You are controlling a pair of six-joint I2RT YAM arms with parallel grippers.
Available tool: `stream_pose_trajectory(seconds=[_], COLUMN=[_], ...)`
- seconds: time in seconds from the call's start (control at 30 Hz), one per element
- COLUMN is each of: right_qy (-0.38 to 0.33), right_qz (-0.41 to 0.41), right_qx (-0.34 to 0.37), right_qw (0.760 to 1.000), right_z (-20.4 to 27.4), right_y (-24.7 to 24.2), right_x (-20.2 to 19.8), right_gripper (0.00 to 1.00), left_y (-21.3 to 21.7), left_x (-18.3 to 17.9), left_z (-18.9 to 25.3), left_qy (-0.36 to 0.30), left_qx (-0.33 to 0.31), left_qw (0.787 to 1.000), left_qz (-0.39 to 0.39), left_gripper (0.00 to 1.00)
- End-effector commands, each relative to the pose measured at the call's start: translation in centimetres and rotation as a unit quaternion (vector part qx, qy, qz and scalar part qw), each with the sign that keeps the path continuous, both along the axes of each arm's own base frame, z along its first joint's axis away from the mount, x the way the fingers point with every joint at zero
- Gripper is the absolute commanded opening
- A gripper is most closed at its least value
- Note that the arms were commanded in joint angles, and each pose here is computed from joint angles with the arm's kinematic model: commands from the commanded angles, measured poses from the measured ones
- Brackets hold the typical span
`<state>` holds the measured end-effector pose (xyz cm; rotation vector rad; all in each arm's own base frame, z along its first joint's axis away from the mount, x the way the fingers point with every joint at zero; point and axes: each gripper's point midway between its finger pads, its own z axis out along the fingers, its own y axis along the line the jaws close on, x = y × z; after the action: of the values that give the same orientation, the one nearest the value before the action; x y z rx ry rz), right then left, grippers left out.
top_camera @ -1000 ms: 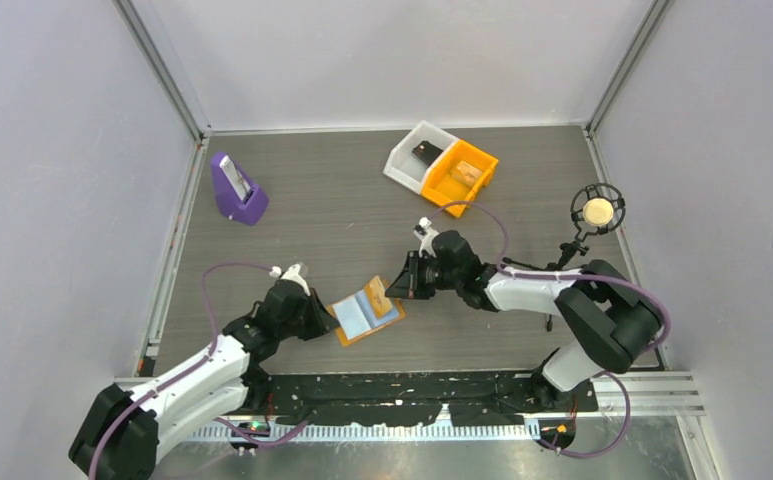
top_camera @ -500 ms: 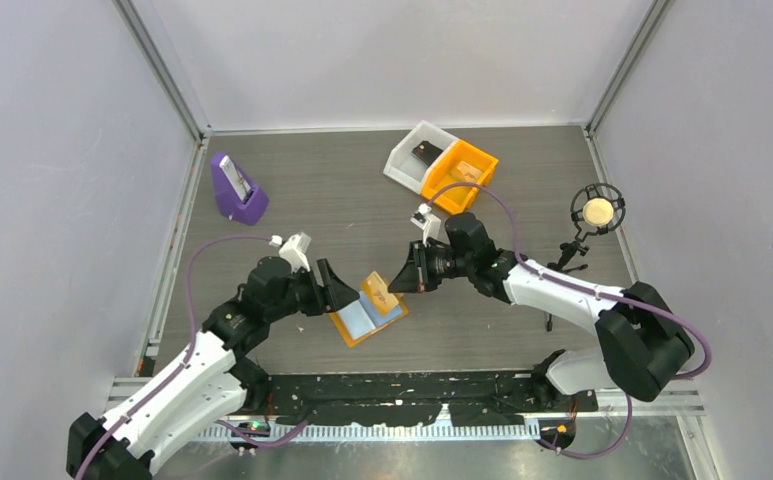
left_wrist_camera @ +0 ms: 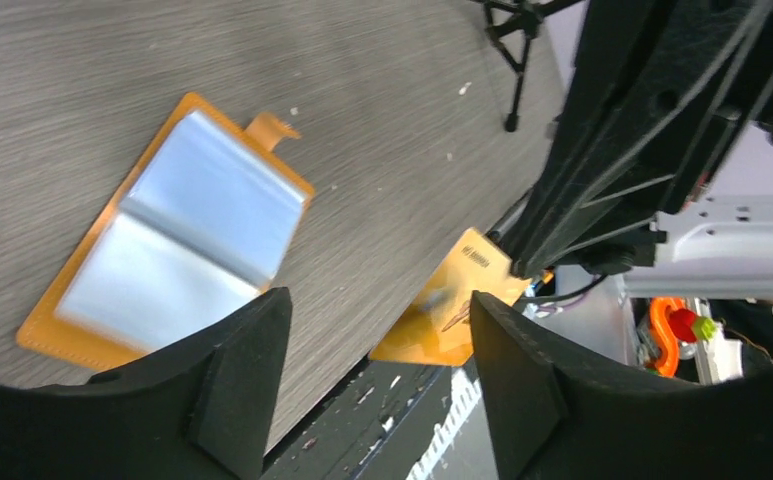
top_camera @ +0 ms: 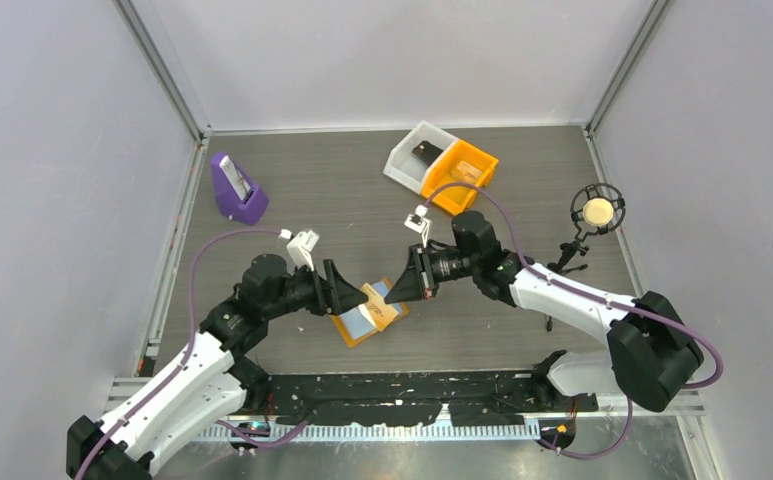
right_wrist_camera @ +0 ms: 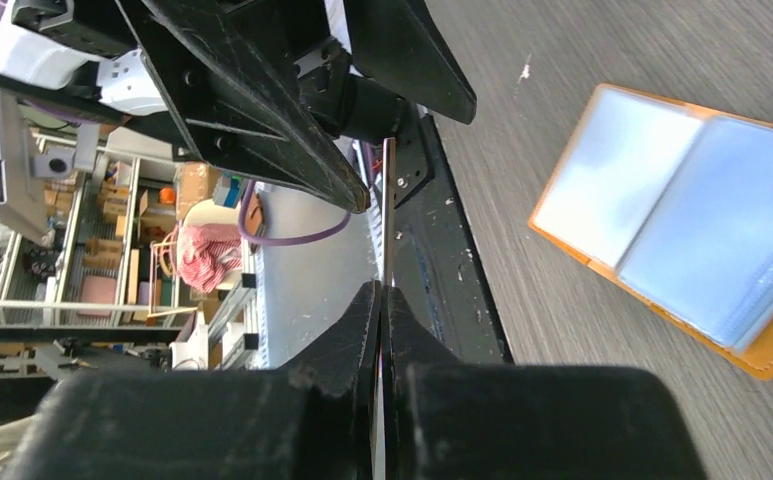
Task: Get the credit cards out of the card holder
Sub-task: Place the credit card in the storage box.
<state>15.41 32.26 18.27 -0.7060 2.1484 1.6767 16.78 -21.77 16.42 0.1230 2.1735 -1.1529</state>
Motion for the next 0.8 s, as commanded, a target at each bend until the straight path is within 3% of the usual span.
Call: stream_pose_trajectory(seconds=[0.0, 0.23, 0.3, 0.57, 0.77], right_qy=[-0.025, -0.021, -0.020, 0.009, 0.033], right_qz=[0.039, 0.016, 0.004, -0.102, -0.150], right_qx=[0.044, 0.040, 0.042, 0.092, 0.096], right_qw=[0.998, 0.999, 0.999, 0.991, 0.983], right_z=[2.3, 2.6, 2.9, 4.9, 4.3], right_y=[0.2, 0.3, 0.3, -0.6, -1.1], right_x=[-1.2, -0.5, -0.2, 2.2, 2.9], right_gripper=[0.05, 0.06, 0.12, 0.54, 0.55], left_y=[-1.8, -2.7, -2.7, -1.8, -0.7], left_x=[-0.2, -0.7, -0.8, 0.6, 1.6], left_z=[3.9, 5.3, 5.4, 6.2, 8.3], left_qy=[-0.048, -0.031, -0.028, -0.046, -0.076], left_qx=[-0.080, -0.144, -0.147, -0.154, -0.210], left_qw=[0.995, 0.988, 0.987, 0.987, 0.973], left_qz=[-0.042, -0.049, -0.050, 0.004, 0.057], left_gripper=[0.61, 0.00, 0.00, 0.00, 0.00])
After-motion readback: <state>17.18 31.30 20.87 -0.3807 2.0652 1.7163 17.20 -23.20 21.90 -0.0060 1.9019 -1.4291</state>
